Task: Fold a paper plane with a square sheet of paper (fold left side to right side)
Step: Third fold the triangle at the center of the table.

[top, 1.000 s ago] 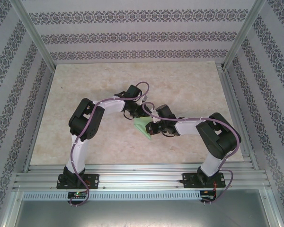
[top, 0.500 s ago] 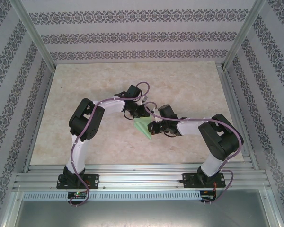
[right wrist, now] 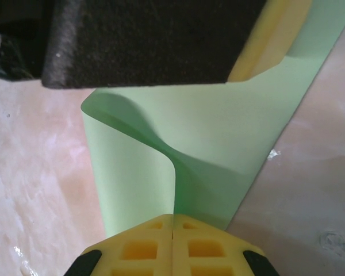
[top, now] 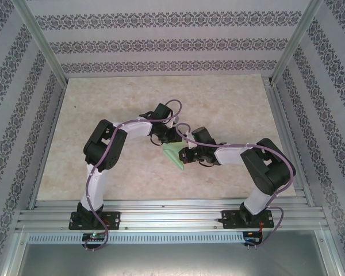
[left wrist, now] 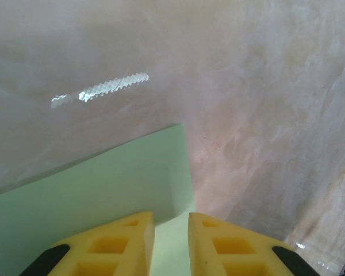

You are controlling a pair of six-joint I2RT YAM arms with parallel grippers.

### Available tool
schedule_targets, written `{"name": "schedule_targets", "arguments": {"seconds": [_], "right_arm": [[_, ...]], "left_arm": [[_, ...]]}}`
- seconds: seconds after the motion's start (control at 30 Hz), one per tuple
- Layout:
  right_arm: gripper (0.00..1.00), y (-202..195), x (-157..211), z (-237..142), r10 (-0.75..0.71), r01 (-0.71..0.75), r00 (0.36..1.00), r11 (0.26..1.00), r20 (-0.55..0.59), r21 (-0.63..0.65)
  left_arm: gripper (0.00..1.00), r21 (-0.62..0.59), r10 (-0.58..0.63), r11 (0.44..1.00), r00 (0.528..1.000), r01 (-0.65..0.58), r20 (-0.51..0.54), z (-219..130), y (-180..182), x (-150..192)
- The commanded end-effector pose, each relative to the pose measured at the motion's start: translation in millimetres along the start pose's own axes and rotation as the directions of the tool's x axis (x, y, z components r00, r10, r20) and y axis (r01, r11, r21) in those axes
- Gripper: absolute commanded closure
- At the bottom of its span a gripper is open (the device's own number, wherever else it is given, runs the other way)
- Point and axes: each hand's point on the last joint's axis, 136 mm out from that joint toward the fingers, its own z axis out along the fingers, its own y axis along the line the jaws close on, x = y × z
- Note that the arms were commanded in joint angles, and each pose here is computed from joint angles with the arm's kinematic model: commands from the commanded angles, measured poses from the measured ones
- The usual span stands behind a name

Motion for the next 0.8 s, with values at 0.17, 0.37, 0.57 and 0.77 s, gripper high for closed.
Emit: {"name": "schedule_targets", "arguments": {"seconds": [0.17, 0.37, 0.57, 0.77], "right_arm": [[0.98, -2.6, 4.3, 4.9, 0.013, -0.013, 1.000, 1.000, -0.007, 0.008], [0.98, -9.5, 11.2, 3.9, 0.017, -0.016, 1.000, 0.999, -0.019, 0.040], [0.98, -14.6, 16.2, 6.3, 0.018, -0.015, 0.999, 0.998, -0.040, 0.061], [0.98, -21.5, 31.0, 14.4, 0.020, -0.011, 0.995, 0.996, -0.102, 0.088]], "left_arm": [[0.75, -0.043, -0.002, 0.999, 0.998, -0.001, -0.066, 18.4, 12.9, 21.2], [0.75, -0.043, -0.003, 0.999, 0.998, 0.000, -0.064, 17.9, 12.9, 21.3], [0.75, -0.037, -0.001, 0.999, 0.998, -0.001, -0.060, 16.4, 10.2, 20.1], [0.67, -0.007, 0.027, 1.000, 1.000, -0.027, -0.017, -6.9, -8.3, 6.3]]}}
